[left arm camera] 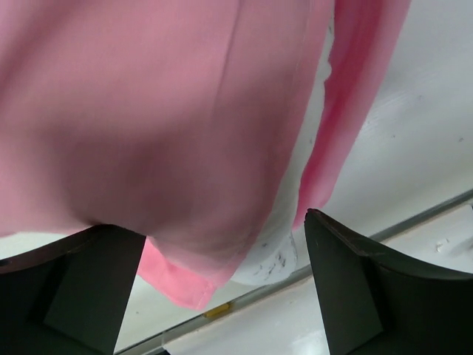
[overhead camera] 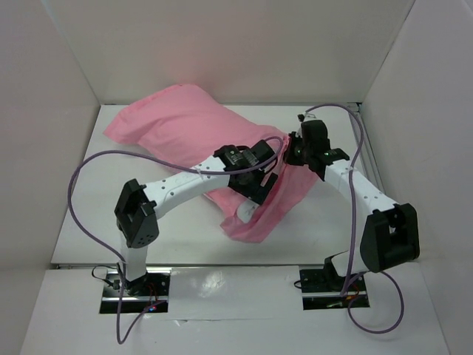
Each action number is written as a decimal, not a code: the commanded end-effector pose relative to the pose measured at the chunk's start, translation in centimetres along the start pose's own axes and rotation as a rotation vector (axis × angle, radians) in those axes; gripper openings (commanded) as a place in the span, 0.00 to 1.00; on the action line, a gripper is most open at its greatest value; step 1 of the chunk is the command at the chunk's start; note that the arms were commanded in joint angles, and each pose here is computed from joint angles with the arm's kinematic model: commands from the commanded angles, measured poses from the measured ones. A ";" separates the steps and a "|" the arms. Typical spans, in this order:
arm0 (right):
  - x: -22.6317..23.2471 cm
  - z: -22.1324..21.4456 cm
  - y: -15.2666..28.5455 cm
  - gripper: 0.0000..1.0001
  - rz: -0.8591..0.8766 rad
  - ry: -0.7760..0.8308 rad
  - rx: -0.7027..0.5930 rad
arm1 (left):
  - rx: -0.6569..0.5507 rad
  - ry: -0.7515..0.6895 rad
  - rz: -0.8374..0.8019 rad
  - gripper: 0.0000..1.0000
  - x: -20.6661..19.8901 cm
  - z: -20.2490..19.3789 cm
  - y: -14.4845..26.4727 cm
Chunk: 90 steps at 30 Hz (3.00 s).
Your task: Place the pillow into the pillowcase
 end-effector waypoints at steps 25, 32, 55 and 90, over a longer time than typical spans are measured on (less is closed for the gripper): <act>2.7 -1.0 2.4 0.43 0.032 -0.284 -0.080 | -0.117 0.175 -0.235 0.00 1.4 9.4 0.0; 2.0 -2.1 -1.0 0.47 -0.021 -0.304 -0.032 | -0.112 0.183 -0.244 0.00 1.1 9.6 -0.5; 1.9 -2.9 -0.7 0.00 -0.046 -0.103 0.044 | -0.169 0.273 -0.342 0.00 1.0 13.0 0.3; 11.5 2.2 14.9 0.00 0.543 0.282 -0.019 | -0.312 0.690 -0.324 0.00 1.7 15.7 -2.3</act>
Point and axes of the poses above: each gripper's point midway between its finger pads, its own y axis back along the fingers, its own x axis along the line the jaws close on, z = x × y, the point moved 3 cm from there along y, back along the fingers, and after that the axes turned 12 degrees about y, right-handed, at the moved point
